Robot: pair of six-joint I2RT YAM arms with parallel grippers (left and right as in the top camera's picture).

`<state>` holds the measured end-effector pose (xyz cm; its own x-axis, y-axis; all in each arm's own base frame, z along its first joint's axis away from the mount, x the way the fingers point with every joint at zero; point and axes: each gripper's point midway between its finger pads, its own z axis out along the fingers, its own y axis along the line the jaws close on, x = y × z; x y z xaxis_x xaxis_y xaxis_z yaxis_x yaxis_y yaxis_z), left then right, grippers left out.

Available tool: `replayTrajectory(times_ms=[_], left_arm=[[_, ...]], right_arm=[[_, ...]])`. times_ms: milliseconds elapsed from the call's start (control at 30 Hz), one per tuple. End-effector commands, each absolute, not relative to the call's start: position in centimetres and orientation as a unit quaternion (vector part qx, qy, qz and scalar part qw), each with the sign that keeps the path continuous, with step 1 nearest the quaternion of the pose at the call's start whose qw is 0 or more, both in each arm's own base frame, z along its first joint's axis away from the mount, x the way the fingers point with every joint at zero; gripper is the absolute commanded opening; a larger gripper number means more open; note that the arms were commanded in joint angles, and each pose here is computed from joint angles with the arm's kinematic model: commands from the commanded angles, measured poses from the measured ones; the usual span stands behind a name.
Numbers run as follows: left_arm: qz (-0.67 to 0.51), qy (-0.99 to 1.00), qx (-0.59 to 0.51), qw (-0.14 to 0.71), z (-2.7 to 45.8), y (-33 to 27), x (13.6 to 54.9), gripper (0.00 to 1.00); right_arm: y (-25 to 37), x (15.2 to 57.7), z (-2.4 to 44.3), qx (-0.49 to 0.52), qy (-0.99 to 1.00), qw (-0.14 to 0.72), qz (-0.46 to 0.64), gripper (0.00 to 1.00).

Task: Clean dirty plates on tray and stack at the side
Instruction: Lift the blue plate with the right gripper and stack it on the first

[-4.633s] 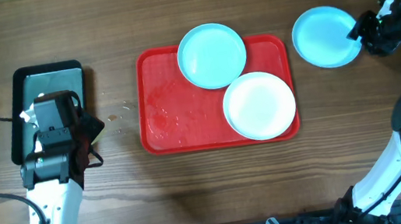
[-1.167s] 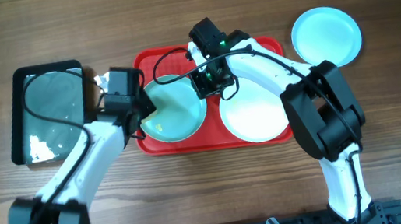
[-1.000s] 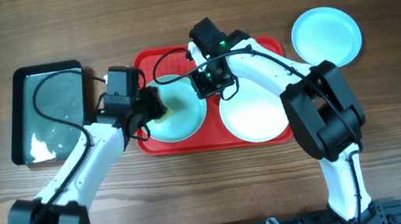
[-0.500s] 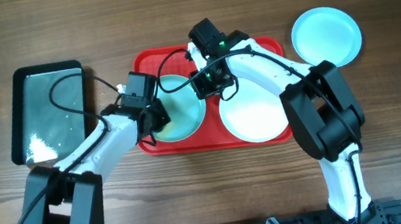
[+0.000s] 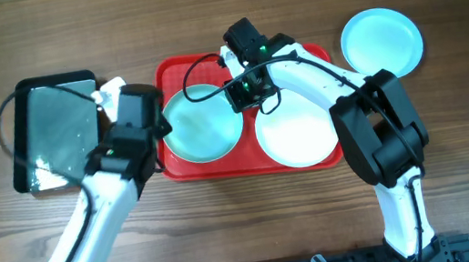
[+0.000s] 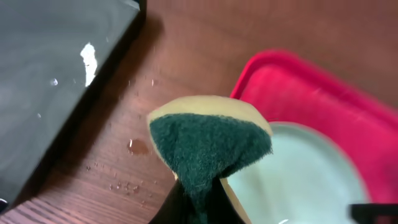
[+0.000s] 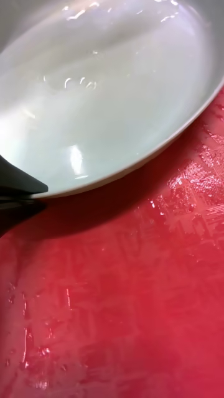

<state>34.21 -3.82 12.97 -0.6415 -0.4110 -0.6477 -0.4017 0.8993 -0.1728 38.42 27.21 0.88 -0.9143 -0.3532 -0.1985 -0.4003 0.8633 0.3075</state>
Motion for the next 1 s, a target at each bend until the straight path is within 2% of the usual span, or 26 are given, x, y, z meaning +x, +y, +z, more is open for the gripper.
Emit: replayTrajectory(times_ms=[0,200,400,467,567,733,967], left_arm=[[-0.067,0.884,-0.289,0.362,14.7,-2.1,33.7,0.04],[-0.069,0.855,-0.391,0.333,14.2,4.6,32.3,0.04],[-0.041,0.843,-0.442,0.304,13.1,7.9,30.3,0.04],[-0.038,0.841,-0.448,0.300,13.0,8.3,30.0,0.04],[-0.037,0.842,-0.450,0.296,12.8,8.3,29.8,0.04],[-0.035,0.844,-0.451,0.289,12.6,8.2,29.5,0.04],[-0.035,0.844,-0.451,0.287,12.6,8.2,29.4,0.04]], right_arm=[[26.6,41.2,6.0,-0.244,0.949,0.154,0.126,0.04],[24.6,42.5,16.1,-0.316,0.900,0.298,-0.041,0.04],[25.3,40.8,26.1,-0.405,0.784,0.404,-0.242,0.04],[25.9,40.1,28.3,-0.431,0.741,0.416,-0.305,0.04],[27.2,38.9,30.5,-0.472,0.678,0.412,-0.385,0.04],[29.7,36.8,31.9,-0.557,0.583,0.378,-0.455,0.04],[31.0,35.9,35.5,-0.507,0.570,0.420,-0.492,0.04]])
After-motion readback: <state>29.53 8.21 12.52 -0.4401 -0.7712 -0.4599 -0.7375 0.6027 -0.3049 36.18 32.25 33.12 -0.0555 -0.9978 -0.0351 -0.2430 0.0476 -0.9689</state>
